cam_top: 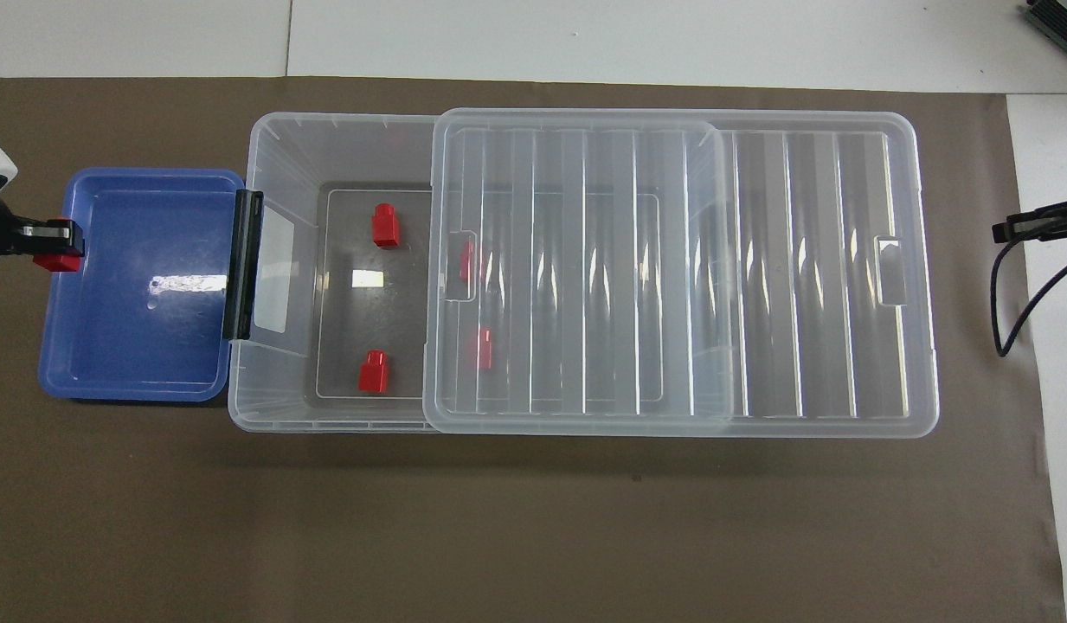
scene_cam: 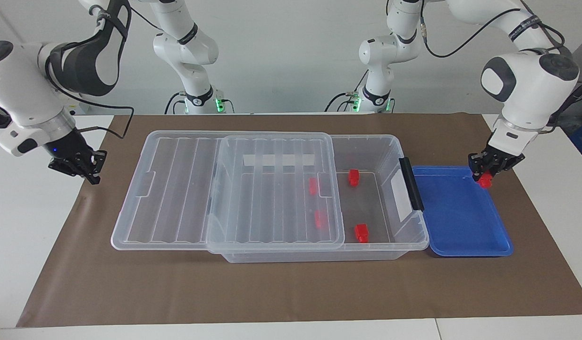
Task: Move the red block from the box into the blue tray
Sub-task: 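Lower the red block into the tray while the right gripper grasps the lid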
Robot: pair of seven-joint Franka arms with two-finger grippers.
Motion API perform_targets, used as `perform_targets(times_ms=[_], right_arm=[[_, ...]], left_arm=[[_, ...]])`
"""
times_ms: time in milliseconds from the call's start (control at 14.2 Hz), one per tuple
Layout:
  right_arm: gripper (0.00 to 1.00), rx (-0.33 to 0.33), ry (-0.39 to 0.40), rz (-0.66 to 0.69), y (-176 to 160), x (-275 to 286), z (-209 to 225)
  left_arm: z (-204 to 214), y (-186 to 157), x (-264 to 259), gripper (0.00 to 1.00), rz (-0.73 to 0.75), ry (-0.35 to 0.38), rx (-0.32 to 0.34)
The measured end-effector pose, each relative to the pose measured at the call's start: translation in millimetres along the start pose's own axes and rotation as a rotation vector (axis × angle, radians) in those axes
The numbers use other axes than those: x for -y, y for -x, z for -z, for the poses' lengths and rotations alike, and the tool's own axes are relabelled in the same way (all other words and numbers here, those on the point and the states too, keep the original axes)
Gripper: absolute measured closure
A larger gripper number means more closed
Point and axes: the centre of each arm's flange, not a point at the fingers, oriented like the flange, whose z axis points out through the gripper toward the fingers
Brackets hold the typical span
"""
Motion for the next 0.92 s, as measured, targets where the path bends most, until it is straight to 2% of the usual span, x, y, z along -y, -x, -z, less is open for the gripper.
perform_targets(times_ms=[423,704,915], right_arm=[[0.99,-0.025,-0.038,0.031,-11,10,-35],[0.99,-0.011,-0.053,0.048,-13,23,-48],[0.99,-0.010,-0.067,0.077,-18,43,-52]], left_arm=[[-61,17,-9,0.66,0.022,0.032,-0.074],[-102,24,-12,0.66,0.025,0.037,-0.069],[-130,26,-13,0.66,0.028,0.036,-0.089]])
